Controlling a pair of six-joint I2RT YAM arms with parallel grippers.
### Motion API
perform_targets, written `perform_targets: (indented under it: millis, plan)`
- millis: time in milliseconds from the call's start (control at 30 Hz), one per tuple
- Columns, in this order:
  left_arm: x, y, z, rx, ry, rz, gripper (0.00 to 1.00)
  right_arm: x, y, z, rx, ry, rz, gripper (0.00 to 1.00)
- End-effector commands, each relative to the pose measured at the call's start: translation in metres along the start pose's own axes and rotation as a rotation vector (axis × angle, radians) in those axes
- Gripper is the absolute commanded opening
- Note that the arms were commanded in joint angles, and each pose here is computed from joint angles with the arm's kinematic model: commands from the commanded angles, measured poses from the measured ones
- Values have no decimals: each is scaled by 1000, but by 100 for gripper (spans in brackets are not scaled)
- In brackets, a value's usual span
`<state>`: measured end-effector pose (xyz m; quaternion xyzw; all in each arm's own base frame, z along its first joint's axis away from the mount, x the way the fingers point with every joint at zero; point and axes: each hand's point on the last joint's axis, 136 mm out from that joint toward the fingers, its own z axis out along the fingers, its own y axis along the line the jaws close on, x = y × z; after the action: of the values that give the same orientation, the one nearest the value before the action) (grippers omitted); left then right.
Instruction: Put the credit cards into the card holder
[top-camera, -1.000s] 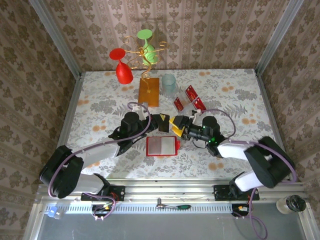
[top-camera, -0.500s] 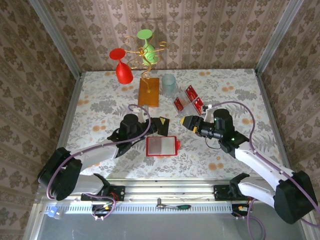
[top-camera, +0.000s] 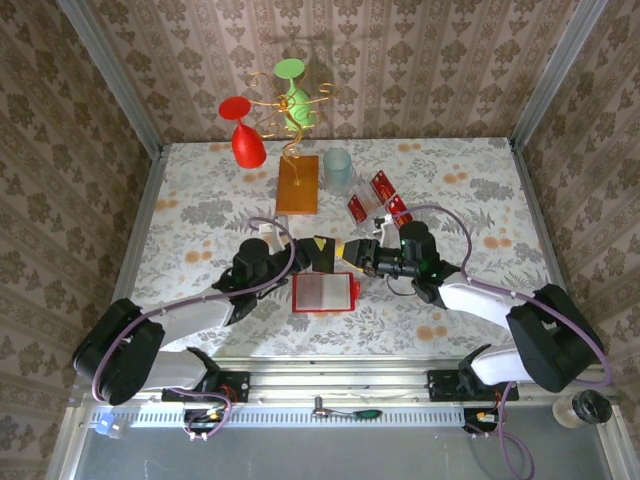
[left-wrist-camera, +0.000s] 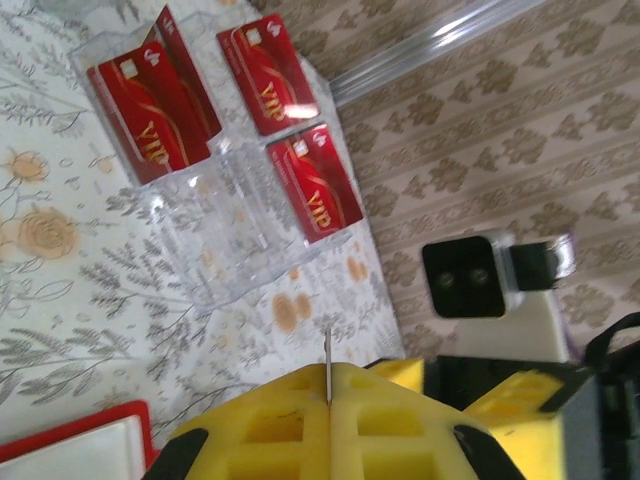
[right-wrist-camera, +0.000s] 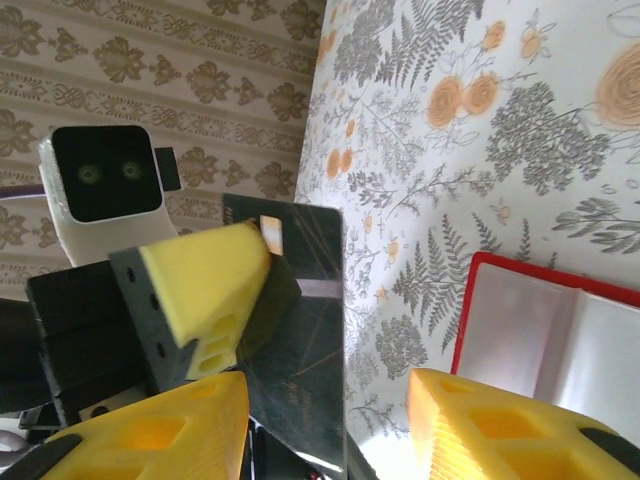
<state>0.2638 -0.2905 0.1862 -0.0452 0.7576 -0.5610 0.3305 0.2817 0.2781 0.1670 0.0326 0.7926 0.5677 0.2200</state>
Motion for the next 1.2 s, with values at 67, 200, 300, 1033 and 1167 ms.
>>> perform_targets:
  millis: [67, 200, 300, 1033, 1167]
  plan:
    - [-19, -27, -7, 106, -88, -50, 0, -10, 33, 14, -134, -7, -21, 41]
    - [-18, -26, -8, 106, -89, -56, 0, -9, 38, 19, -164, -2, -18, 36]
    - [-17, -25, -9, 105, -88, -59, 0, -8, 42, 20, -183, 1, -21, 30]
    - [-10, 26, -33, -174, -4, 67, 100, 10, -20, -4, 112, 10, -27, 0]
    - [6, 58, -57, -425, 105, 207, 100, 17, -40, -18, 204, -15, -50, 0]
